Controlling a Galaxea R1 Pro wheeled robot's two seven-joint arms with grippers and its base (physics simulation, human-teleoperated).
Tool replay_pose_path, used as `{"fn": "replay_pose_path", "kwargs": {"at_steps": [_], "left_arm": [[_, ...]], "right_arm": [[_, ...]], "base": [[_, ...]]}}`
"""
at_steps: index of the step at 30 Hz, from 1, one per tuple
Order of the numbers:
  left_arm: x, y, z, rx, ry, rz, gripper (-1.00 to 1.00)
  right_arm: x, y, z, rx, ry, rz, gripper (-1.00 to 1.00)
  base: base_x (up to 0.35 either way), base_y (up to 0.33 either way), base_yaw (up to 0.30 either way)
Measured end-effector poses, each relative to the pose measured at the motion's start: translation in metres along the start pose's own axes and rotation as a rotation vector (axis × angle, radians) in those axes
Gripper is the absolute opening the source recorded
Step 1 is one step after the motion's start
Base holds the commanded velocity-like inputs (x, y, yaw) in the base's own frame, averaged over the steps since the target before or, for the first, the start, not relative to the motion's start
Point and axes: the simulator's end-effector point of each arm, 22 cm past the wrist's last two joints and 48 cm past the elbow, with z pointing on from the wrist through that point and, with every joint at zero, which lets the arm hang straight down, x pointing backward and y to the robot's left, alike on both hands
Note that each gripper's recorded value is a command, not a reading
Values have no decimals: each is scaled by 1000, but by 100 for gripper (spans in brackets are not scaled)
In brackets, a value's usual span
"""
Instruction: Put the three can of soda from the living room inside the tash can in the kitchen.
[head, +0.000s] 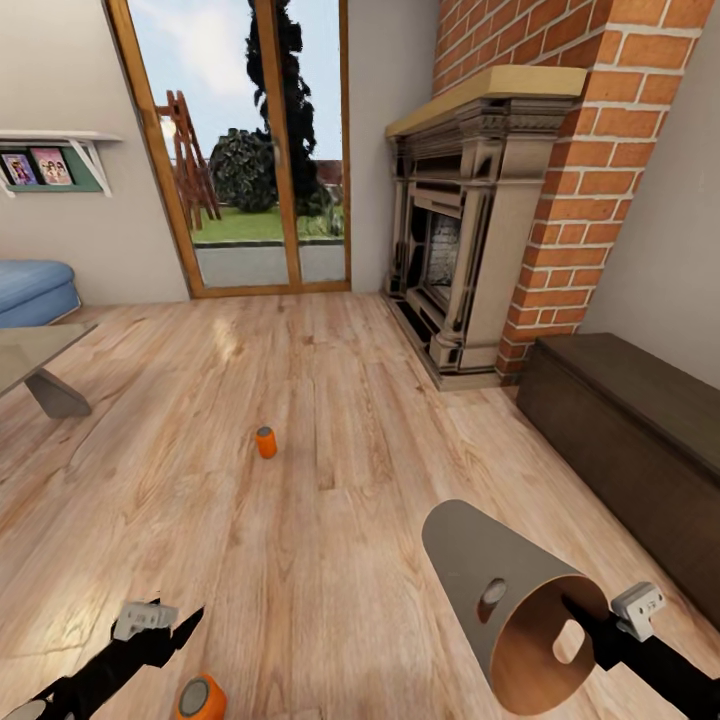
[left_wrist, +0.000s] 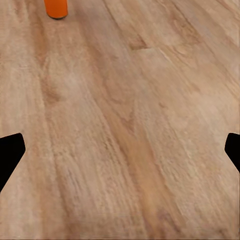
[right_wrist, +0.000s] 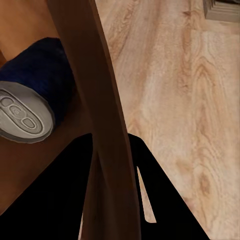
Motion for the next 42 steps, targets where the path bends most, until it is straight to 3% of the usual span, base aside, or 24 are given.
{"fn": "replay_pose_path", "kwargs": {"at_steps": [4,7,8,9,12,14,19,23,24,33,35,36,42], "left_arm": [[18,13,5,-43,147,-102,100],[-13,35,27,-128,228,-175,100],[-17,54,34,-225,351,-241,100],[-68,59,52,-231,307,-253,100],[-78,65,61,-262,394,-315,100],[-77,65,67,-268,422,-337,100],[-70,72,81,-286,392,-322,100],[-36,75,88,-302,415,-324,100],[-25,75,90,-308,420,-324,100],[-3,79,98,-319,422,-311,100],[0,79,100,-320,422,-309,100],[2,79,101,-320,424,-308,100],[15,81,105,-325,436,-304,100]], "right_arm": [[0,0,1,2,5,2,-100],[1,-1,1,3,19,17,-100],[3,-1,1,3,38,37,-100],[5,0,1,2,47,37,-100],[3,-1,1,4,46,56,-100],[2,-3,2,6,60,69,-100],[3,-5,4,9,91,98,-100],[2,-8,6,14,133,127,-100],[-3,-12,5,26,163,144,-100],[-68,-26,33,37,169,211,-100],[-86,-34,44,51,184,214,-100],[-97,-41,46,72,174,182,-100],[-108,-44,68,82,238,180,-100]], "base": [[3,-2,0],[1,0,0],[0,0,0],[0,0,0],[0,0,0],[0,0,0],[0,0,0],[0,0,0],[0,0,0],[0,0,0],[0,0,0],[0,0,0],[0,0,0]]}}
